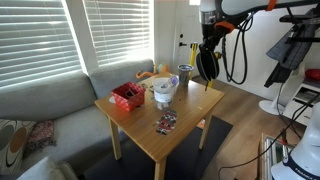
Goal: Remove the black purse from the red box and put it on the table to the right
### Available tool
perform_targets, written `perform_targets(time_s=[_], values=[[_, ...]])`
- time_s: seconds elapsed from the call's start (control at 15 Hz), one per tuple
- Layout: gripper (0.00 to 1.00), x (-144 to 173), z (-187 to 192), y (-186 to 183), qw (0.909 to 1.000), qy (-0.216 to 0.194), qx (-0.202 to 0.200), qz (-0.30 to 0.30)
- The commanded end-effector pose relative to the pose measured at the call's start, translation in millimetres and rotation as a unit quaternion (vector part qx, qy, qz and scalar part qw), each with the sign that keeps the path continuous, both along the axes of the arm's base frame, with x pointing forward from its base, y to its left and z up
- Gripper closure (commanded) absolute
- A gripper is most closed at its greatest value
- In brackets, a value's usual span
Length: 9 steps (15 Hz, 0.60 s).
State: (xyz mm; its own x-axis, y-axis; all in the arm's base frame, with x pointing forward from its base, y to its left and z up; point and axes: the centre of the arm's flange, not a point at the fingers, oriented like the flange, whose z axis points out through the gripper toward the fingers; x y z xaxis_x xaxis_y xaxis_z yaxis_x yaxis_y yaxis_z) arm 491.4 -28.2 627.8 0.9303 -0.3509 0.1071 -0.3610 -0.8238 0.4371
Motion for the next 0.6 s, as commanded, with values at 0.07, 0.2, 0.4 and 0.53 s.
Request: perform_targets(time_s=[0.07, 0.2, 0.4, 0.53], values=[[0.90, -9, 2, -5, 0.9995, 0.030, 0.002, 0.014], [0.97, -8, 1, -6, 0.9995, 0.030, 0.001, 0.012], [0.97, 13, -21, -5, 0.9962, 0.076, 0.017, 0.041], [0.97, 26, -39, -6, 0.9918, 0.112, 0.015, 0.059]])
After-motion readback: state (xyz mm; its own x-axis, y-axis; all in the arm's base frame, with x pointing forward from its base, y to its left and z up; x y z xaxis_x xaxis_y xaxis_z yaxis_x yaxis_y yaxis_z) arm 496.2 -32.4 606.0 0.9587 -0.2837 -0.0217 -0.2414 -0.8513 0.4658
